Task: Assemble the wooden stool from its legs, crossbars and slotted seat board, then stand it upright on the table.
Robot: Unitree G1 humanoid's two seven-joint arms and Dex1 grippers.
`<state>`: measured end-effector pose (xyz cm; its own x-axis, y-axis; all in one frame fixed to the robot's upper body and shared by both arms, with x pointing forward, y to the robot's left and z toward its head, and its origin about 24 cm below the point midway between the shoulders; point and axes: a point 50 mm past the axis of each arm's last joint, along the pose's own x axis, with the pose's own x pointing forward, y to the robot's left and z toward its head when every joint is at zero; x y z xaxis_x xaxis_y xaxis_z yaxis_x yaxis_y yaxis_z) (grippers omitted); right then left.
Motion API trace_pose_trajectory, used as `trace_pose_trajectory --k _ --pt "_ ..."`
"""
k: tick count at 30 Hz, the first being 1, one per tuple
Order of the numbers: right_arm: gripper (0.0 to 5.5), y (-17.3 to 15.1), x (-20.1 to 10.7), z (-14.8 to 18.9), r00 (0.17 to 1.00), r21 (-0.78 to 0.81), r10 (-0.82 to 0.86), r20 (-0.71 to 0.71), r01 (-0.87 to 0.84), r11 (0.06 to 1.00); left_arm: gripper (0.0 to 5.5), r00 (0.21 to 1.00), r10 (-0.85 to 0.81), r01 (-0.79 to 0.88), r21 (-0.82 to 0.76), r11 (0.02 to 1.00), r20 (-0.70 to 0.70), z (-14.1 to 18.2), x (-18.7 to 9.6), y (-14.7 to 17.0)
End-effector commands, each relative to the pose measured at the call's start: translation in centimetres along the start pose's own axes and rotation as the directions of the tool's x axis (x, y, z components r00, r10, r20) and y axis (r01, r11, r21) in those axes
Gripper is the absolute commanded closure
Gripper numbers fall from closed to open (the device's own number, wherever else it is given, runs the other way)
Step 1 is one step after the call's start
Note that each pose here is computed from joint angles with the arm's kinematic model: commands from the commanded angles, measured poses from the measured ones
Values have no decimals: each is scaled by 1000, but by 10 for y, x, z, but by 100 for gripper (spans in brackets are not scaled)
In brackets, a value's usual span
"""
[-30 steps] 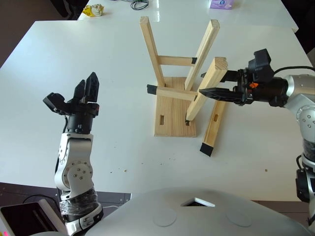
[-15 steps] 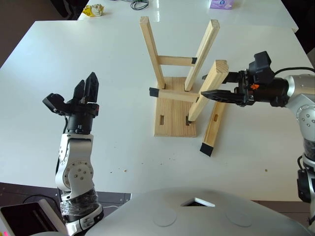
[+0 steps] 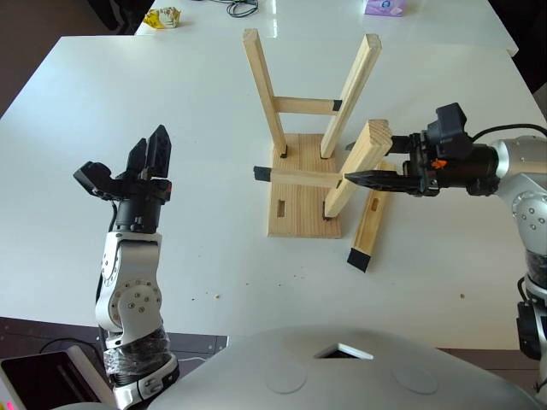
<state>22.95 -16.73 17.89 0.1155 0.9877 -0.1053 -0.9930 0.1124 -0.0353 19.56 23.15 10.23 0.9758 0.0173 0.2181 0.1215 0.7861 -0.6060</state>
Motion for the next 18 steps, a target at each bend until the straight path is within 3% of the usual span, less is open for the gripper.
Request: trace_pose_trajectory --k 1,10,18 --pt "346 2 -1 -5 1000 16 10 -24 -9 1000 191 1000 5 -4 11 1000 -3 -1 -2 0" --pt "346 -13 -8 5 999 -48 -13 -40 11 999 191 1000 4 -4 10 1000 1 -2 -3 0" --pt "346 -8 -5 -7 999 -4 3 -46 -3 1000 191 1000 3 -3 7 1000 3 -3 -4 -1"
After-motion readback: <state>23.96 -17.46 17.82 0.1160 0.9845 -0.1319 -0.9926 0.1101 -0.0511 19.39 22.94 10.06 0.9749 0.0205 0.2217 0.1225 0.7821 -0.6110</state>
